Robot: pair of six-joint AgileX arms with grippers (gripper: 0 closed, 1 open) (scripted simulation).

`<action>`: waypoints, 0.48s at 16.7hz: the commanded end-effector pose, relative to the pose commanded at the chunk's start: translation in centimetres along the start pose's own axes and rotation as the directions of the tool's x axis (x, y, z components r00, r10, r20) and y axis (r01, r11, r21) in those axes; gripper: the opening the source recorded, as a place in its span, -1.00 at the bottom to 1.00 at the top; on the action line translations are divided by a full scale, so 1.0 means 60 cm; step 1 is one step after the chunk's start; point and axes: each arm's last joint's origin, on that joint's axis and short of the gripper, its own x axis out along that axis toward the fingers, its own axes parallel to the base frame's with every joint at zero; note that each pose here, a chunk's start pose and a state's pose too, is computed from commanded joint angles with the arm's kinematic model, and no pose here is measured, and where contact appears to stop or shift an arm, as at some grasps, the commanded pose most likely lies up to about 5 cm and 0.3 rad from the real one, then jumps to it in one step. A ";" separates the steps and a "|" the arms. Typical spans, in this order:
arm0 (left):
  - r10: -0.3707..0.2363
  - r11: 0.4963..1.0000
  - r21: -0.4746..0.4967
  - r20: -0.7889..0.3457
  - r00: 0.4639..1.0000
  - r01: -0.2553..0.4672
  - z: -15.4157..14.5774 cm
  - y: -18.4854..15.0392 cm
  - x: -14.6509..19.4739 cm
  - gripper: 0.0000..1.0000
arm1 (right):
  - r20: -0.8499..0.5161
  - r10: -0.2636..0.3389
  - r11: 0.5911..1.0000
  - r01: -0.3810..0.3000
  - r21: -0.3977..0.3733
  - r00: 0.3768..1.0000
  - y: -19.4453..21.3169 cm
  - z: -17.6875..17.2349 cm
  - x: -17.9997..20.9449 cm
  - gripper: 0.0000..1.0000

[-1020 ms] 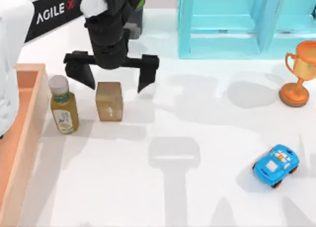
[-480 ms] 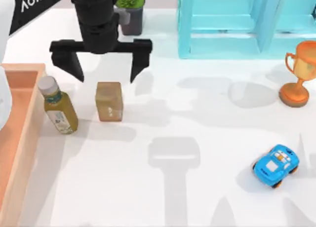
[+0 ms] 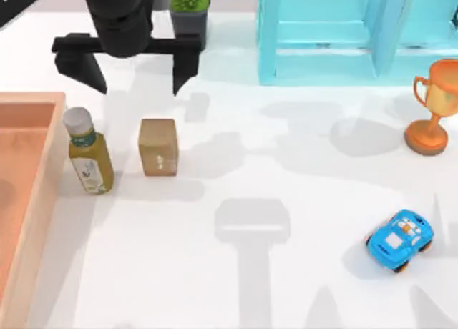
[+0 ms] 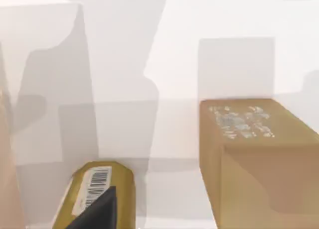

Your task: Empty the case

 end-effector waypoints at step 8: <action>0.058 0.998 -0.023 -0.005 0.998 -0.059 -0.046 0.260 -0.055 1.00 | 0.000 0.000 1.000 0.000 0.000 1.000 0.000 0.000 0.000 1.00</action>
